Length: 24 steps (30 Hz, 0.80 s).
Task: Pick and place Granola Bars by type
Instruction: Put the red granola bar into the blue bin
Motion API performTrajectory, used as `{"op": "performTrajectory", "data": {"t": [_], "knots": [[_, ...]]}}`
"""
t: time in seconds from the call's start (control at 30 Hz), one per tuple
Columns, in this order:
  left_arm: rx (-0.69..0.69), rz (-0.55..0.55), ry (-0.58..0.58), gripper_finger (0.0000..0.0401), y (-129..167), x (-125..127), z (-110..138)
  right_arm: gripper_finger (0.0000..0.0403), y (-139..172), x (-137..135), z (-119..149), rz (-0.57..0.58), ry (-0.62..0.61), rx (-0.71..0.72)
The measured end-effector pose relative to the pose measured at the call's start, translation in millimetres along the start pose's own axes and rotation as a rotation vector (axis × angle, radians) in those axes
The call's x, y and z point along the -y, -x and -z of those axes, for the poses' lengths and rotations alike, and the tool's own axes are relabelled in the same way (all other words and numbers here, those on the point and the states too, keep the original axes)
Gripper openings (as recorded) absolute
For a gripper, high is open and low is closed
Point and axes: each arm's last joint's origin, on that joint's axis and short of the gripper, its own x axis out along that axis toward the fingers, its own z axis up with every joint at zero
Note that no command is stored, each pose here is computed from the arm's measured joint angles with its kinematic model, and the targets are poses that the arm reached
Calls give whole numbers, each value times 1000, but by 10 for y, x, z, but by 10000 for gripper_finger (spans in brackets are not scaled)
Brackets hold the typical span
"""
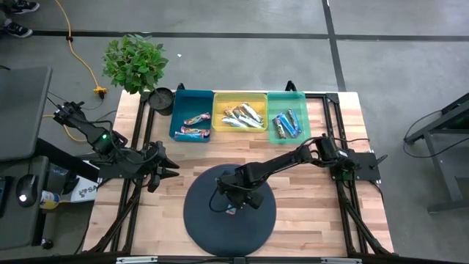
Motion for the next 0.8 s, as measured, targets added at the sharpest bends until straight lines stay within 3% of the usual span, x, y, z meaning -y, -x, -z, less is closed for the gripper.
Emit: {"op": "performTrajectory", "data": {"t": [0.57,0.8], "knots": [[-2,3,0,131,0,1,0,114,152,77,-66,68,-24,-53],[-3,2,0,131,0,0,1,92,316,177,-122,80,-88,-23]]}}
